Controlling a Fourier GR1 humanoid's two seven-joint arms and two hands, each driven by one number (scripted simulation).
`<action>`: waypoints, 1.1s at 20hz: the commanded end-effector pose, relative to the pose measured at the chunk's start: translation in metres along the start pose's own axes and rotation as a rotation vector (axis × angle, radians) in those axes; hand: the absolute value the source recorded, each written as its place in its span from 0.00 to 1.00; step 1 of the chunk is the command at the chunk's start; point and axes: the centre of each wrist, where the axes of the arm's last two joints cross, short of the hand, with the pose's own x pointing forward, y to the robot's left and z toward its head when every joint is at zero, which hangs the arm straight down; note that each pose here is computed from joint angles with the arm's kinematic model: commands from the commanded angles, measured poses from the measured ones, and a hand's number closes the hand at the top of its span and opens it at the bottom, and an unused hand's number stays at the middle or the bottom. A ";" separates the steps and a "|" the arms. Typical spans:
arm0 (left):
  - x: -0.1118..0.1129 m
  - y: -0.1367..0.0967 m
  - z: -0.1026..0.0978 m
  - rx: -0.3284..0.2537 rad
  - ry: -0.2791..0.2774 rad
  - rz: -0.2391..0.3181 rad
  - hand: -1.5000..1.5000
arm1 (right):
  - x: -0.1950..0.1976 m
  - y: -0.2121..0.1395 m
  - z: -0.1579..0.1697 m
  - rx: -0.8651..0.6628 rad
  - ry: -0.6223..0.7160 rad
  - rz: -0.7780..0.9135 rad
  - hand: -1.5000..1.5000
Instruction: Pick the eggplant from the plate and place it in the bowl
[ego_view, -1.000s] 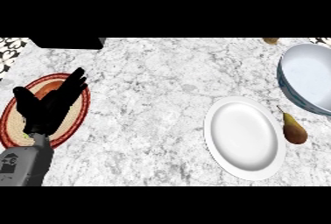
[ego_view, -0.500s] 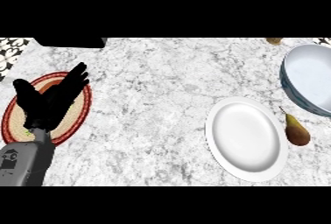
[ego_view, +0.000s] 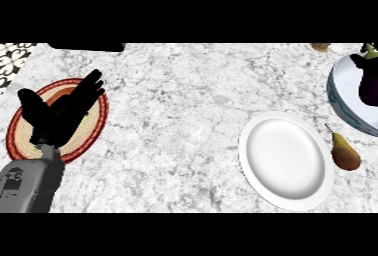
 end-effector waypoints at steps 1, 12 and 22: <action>0.001 -0.004 -0.003 -0.017 -0.007 0.002 0.50 | -0.008 0.036 -0.013 0.028 0.062 -0.189 0.00; -0.003 -0.006 0.000 -0.030 -0.021 -0.001 0.50 | -0.007 0.027 -0.012 -0.181 -0.077 -0.244 0.00; -0.004 -0.002 0.008 0.008 -0.007 -0.004 0.50 | -0.047 -0.050 0.044 -0.477 -0.034 -0.318 0.00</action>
